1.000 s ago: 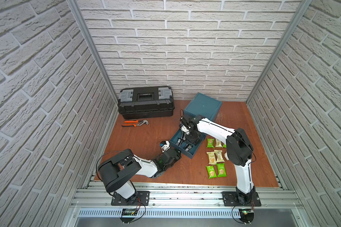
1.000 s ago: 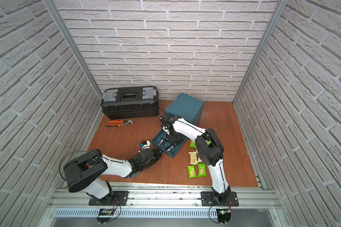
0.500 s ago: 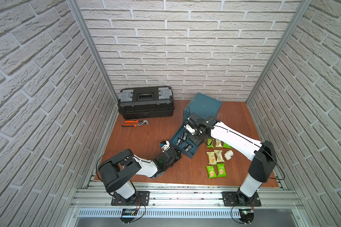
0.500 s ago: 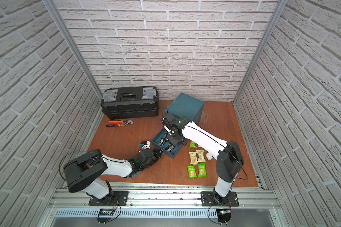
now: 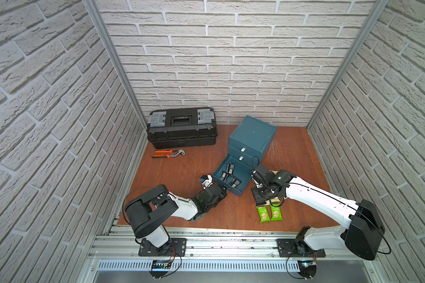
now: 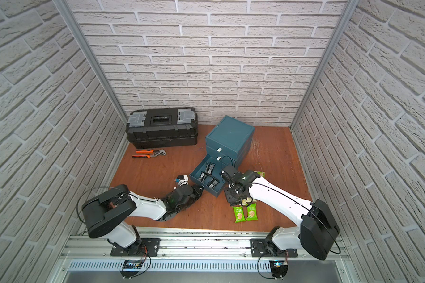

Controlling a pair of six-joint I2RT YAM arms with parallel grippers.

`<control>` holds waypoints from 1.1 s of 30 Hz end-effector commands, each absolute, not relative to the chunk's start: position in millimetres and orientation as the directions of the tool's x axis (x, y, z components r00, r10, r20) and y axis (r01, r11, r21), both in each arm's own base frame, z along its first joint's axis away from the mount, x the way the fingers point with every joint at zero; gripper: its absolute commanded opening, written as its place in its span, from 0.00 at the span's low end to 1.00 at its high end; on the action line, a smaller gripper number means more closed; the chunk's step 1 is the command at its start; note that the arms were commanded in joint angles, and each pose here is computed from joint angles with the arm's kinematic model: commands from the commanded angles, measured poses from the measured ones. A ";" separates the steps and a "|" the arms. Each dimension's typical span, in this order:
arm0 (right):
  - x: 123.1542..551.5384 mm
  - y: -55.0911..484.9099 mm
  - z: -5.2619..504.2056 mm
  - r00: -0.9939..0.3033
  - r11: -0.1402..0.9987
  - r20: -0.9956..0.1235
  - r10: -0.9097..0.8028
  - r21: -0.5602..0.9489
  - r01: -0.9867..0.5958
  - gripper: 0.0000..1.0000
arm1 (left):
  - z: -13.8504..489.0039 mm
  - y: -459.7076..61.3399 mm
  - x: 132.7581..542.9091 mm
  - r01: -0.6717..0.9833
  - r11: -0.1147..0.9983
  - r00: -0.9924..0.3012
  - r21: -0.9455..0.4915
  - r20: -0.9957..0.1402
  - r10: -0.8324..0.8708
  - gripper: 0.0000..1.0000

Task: Take the cookies out of the drawer
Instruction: Place the cookie at the center of the board.

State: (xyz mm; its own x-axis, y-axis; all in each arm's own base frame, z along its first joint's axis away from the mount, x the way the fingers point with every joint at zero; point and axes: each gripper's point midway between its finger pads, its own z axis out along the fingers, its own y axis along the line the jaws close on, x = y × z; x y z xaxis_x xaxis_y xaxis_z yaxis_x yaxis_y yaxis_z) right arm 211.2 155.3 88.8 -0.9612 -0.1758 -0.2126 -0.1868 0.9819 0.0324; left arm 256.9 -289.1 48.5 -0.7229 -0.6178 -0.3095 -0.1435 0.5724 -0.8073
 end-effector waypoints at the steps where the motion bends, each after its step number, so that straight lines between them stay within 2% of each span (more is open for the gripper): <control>1: 232.3 173.6 80.9 -0.966 0.986 -0.250 -0.070 0.131 -0.105 0.40 | 44.4 -291.1 259.1 -0.153 0.576 -0.726 -0.803 -0.304 -0.617 0.00; 17: 252.9 159.1 30.8 -0.980 0.995 -0.200 0.021 0.095 0.002 0.41 | 43.7 -288.0 258.4 -0.162 0.581 -0.723 -0.798 -0.304 -0.620 0.00; 22: 253.0 157.0 22.2 -0.982 0.997 -0.187 0.021 0.078 0.007 0.48 | 43.8 -287.4 258.5 -0.162 0.581 -0.721 -0.797 -0.306 -0.621 0.00; 27: 252.3 154.4 26.9 -0.980 0.997 -0.198 0.018 0.072 0.004 0.58 | 44.0 -287.4 258.4 -0.162 0.582 -0.722 -0.797 -0.306 -0.620 0.00; 33: 249.0 147.3 67.5 -0.959 0.996 -0.283 -0.011 0.084 -0.036 0.59 | 44.9 -286.4 258.3 -0.161 0.583 -0.720 -0.797 -0.309 -0.621 0.00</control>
